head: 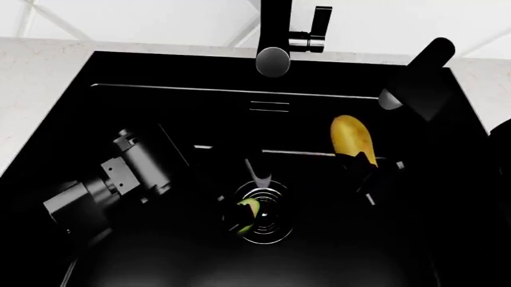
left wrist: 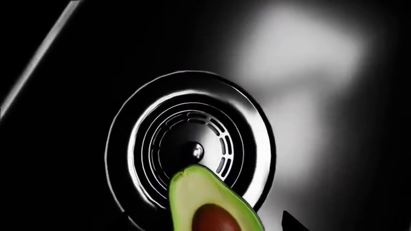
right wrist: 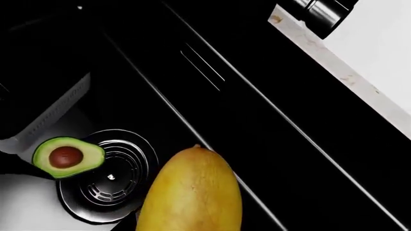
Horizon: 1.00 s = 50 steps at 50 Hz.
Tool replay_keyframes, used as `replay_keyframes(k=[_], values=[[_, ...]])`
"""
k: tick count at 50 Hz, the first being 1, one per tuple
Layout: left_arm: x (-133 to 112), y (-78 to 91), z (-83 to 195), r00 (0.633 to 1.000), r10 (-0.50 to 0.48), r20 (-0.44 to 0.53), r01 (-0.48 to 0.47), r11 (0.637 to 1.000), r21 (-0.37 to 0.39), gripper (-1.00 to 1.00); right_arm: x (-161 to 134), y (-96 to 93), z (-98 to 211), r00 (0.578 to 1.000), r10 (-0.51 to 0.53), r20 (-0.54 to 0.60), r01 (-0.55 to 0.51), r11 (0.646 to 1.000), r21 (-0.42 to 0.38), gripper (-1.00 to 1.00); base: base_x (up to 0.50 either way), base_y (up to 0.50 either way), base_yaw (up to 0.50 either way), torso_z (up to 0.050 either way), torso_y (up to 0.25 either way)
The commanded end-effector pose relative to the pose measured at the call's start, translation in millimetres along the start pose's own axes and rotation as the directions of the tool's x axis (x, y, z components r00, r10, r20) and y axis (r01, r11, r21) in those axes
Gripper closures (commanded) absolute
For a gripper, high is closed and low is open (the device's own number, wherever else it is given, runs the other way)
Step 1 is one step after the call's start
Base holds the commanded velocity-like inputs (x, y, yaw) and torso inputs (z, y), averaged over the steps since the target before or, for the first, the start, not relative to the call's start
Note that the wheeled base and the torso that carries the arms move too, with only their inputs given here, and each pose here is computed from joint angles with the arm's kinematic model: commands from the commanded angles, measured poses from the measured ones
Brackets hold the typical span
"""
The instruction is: Pick up the fruits and vegetables and place them in the sink. Turn on the sink faucet to wash them. Then turn the sink off and put them in the tray.
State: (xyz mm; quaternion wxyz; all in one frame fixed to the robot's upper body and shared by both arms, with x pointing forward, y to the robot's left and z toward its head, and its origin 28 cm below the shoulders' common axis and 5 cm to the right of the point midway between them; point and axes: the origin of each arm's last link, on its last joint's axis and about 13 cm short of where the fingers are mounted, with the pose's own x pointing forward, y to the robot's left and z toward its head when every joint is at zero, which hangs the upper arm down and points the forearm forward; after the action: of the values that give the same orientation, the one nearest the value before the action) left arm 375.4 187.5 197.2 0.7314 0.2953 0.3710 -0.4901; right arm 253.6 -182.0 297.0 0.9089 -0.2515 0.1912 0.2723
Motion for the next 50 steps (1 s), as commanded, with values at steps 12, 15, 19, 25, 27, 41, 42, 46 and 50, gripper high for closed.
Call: replay_keyframes(k=[12, 15, 19, 25, 27, 41, 42, 46, 50], values=[[26.2, -1.4, 0.1, 0.993, -0.082, -0.08, 0.081, 0.997, -0.007, -1.0, 1.0, -2.0, -1.3, 1.0, -0.01, 0.005, 0.01, 1.0, 0.004, 1.0, 0.0, 0.0, 0.0, 0.0, 0.0], [27.8, -1.3, 0.0, 0.993, -0.084, -0.089, 0.084, 0.996, -0.008, -1.0, 1.8, -1.9, -2.1, 1.0, -0.009, 0.005, 0.009, 1.0, 0.006, 1.0, 0.0, 0.0, 0.0, 0.0, 0.0], [30.6, -0.4, 0.1, 0.993, -0.078, -0.09, 0.078, 0.997, -0.008, -1.0, 1.7, -0.8, -1.4, 1.0, -0.007, 0.006, 0.007, 1.0, 0.005, 1.0, 0.0, 0.0, 0.0, 0.0, 0.0], [36.6, 3.7, -1.4, 0.991, -0.041, -0.126, 0.039, 0.999, -0.017, -1.0, 2.0, -0.3, -2.3, 1.0, -0.005, 0.005, 0.005, 1.0, 0.005, 1.0, 0.0, 0.0, 0.0, 0.0, 0.0], [38.4, 5.2, -2.5, 0.989, -0.034, -0.146, 0.029, 0.999, -0.037, -1.0, 2.3, -0.3, -2.5, 1.0, -0.004, 0.005, 0.004, 1.0, 0.006, 1.0, 0.0, 0.0, 0.0, 0.0, 0.0], [52.7, 1.4, -5.4, 0.975, -0.087, -0.206, 0.082, 0.996, -0.033, -1.0, 2.0, -1.3, -1.8, 1.0, -0.009, 0.01, 0.009, 1.0, 0.005, 1.0, 0.0, 0.0, 0.0, 0.0, 0.0], [54.2, 1.2, -5.9, 0.973, -0.089, -0.213, 0.084, 0.996, -0.034, -1.0, 2.1, -1.4, -2.0, 1.0, -0.01, 0.01, 0.01, 1.0, 0.006, 1.0, 0.0, 0.0, 0.0, 0.0, 0.0], [60.1, 1.5, -8.9, 0.963, -0.102, -0.251, 0.093, 0.995, -0.049, -1.0, 2.1, -1.8, -2.8, 1.0, -0.012, 0.011, 0.012, 1.0, 0.009, 1.0, 0.0, 0.0, 0.0, 0.0, -0.005], [63.1, 1.4, -10.7, 0.961, -0.106, -0.257, 0.096, 0.994, -0.05, 1.0, 2.3, -2.0, -2.8, 1.0, -0.015, 0.012, 0.015, 1.0, 0.01, 1.0, 0.0, 0.0, 0.0, 0.0, -0.006]])
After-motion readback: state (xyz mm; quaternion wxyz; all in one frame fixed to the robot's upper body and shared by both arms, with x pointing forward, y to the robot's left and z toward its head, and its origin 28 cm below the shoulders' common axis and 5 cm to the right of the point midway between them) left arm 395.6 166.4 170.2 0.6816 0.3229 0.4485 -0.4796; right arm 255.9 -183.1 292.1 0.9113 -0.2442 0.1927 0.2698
